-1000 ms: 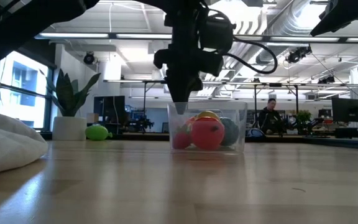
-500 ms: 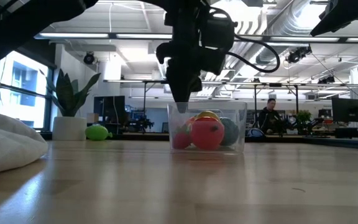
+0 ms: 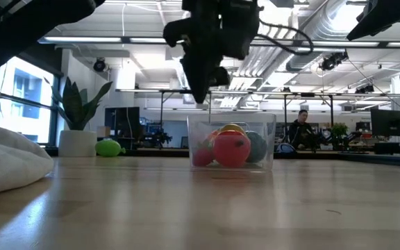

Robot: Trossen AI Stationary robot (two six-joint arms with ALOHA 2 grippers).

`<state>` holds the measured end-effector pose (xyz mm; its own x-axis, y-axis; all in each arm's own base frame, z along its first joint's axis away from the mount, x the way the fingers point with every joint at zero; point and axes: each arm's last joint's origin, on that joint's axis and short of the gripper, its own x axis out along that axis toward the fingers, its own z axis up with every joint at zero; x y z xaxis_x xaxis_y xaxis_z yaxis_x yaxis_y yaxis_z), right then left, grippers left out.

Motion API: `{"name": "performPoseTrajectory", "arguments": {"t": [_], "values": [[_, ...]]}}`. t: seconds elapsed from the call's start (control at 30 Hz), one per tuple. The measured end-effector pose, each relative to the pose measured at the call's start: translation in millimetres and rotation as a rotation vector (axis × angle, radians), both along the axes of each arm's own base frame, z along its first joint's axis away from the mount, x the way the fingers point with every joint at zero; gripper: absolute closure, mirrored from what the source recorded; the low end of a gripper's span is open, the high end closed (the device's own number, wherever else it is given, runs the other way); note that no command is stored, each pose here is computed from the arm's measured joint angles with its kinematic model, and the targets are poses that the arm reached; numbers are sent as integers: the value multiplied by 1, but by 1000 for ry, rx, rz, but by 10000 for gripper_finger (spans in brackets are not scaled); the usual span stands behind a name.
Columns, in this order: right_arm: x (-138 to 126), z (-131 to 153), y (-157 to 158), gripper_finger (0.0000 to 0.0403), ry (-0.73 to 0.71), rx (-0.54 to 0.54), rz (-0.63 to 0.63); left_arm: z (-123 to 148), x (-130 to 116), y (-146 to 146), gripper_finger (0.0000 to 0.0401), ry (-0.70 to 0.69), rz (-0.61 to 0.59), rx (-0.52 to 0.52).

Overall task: Pick and placing Produce into tupperware
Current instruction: Put the melon into the transparent bin

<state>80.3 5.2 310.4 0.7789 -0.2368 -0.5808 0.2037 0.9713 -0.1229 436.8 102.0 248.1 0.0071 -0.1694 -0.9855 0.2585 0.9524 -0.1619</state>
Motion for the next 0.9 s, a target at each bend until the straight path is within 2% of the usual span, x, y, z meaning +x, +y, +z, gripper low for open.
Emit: {"name": "performPoseTrajectory", "arguments": {"t": [0.2,0.37,0.47,0.67,0.9], "values": [[0,0,0,392,0,0,0,21,-3,1,400,-58,-19,61],[0,0,0,392,0,0,-1,18,-4,10,400,4,28,264],[0,0,0,392,0,0,0,19,-7,20,400,16,76,310],[0,0,0,392,0,0,0,28,-23,57,400,10,213,315],[0,0,0,392,0,0,0,55,-66,117,400,-21,411,346]]}}
